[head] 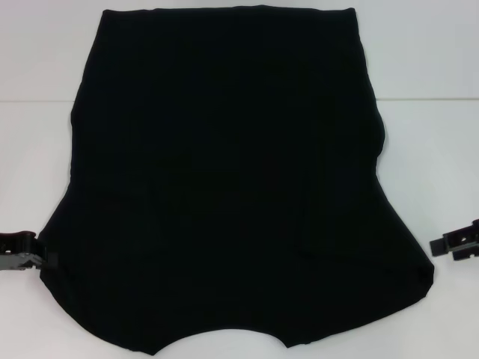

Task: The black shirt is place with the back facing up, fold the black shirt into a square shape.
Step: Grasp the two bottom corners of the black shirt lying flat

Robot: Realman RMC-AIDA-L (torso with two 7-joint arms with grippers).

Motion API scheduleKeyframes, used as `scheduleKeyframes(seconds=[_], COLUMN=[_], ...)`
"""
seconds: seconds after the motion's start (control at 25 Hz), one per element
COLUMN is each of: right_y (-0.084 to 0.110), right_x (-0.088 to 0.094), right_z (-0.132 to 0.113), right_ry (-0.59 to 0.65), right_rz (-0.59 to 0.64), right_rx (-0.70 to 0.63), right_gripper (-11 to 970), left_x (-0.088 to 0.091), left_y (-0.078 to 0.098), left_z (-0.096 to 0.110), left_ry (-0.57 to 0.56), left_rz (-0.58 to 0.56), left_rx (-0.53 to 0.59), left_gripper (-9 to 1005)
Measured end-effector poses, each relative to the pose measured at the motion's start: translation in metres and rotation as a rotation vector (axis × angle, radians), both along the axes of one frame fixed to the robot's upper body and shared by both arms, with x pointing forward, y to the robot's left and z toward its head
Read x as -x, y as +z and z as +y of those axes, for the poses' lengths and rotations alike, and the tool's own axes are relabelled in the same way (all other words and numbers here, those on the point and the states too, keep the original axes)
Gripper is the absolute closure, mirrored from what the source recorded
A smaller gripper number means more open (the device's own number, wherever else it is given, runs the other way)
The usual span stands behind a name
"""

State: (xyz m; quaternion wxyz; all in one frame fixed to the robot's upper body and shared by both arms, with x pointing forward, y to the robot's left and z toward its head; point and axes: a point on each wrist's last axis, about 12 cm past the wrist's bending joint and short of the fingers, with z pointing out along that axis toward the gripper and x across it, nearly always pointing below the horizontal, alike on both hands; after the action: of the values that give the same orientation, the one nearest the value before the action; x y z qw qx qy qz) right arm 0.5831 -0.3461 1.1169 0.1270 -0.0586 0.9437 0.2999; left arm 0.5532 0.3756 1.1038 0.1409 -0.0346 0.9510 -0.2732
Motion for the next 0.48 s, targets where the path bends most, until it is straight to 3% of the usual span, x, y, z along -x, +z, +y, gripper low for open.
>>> scheduleKeyframes(seconds=[0.48], right_y=[-0.012], right_x=[0.001], right_z=[0.020], right_ry=[0.054], right_rz=[0.017], right_rx=[0.031], right_gripper=[366], left_x=[0.000], left_y=[-0.002], left_z=[-0.001], left_ry=[0.003], left_rz=[0.003], left_rx=[0.003], left_gripper=[919])
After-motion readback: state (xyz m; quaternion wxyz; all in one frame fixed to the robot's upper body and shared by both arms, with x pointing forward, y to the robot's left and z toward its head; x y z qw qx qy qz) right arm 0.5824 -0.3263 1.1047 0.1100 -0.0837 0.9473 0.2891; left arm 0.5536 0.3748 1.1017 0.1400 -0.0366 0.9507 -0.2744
